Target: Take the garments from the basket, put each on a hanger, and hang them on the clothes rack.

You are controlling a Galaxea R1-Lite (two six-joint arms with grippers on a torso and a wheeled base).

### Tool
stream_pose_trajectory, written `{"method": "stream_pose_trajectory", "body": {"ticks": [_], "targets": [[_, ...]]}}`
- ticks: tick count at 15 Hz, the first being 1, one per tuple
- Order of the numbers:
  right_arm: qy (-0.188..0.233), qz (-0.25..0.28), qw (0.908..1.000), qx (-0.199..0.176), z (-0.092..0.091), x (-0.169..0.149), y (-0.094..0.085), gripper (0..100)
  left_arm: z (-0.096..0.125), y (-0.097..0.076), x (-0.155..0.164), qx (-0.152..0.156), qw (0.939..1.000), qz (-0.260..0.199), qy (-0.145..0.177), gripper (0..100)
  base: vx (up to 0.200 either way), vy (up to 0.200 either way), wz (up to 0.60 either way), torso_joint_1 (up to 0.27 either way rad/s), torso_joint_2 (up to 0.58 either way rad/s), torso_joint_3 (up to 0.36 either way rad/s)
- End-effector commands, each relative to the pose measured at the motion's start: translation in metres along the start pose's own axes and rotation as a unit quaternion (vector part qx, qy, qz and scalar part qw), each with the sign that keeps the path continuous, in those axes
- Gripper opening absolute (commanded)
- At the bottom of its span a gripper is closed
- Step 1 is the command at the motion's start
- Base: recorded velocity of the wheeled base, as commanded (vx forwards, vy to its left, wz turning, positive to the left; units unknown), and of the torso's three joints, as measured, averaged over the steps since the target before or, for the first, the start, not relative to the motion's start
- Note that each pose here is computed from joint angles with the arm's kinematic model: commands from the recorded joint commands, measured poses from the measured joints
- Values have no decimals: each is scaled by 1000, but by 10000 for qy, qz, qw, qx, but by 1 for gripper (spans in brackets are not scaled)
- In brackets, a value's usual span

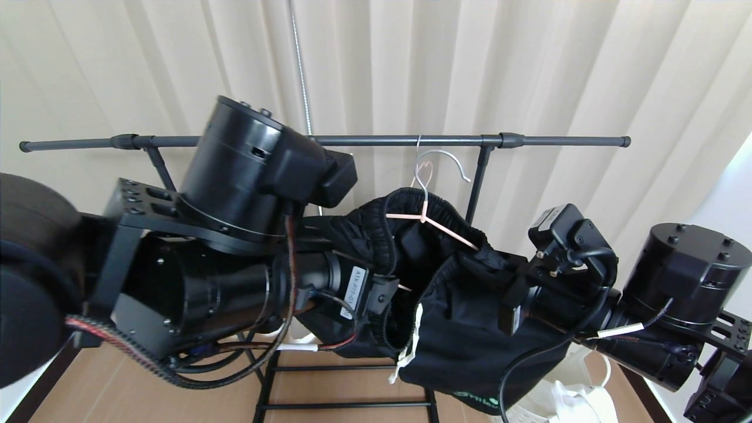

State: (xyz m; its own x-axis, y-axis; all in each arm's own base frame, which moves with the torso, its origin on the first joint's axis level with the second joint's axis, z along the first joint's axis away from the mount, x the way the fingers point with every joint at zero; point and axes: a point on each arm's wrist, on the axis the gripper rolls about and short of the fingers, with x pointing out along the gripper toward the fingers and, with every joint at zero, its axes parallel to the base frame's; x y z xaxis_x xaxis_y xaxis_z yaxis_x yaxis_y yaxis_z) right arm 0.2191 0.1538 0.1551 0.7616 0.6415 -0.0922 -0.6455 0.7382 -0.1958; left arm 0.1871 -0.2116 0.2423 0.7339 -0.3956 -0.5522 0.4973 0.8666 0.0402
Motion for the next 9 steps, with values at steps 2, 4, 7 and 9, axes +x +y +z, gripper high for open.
{"method": "stream_pose_trajectory", "body": {"ticks": [2,4,7,9], "targets": [[57,224,9997,23,-6,-3,-3,0,2,28,-36,74,9990,205,-382,100,0,0,0,0,0,0],[62,515,9986,52,-10,-6,-6,0,-1,39,-42,411,9977,336,-411,100,0,0,0,0,0,0],[59,773,9970,71,-13,-9,-5,0,1,52,-37,893,9954,-46,-347,100,0,0,0,0,0,0],[48,927,9957,80,-14,-12,-4,0,4,62,-27,1299,9889,-517,-510,100,0,0,0,0,0,0]]}}
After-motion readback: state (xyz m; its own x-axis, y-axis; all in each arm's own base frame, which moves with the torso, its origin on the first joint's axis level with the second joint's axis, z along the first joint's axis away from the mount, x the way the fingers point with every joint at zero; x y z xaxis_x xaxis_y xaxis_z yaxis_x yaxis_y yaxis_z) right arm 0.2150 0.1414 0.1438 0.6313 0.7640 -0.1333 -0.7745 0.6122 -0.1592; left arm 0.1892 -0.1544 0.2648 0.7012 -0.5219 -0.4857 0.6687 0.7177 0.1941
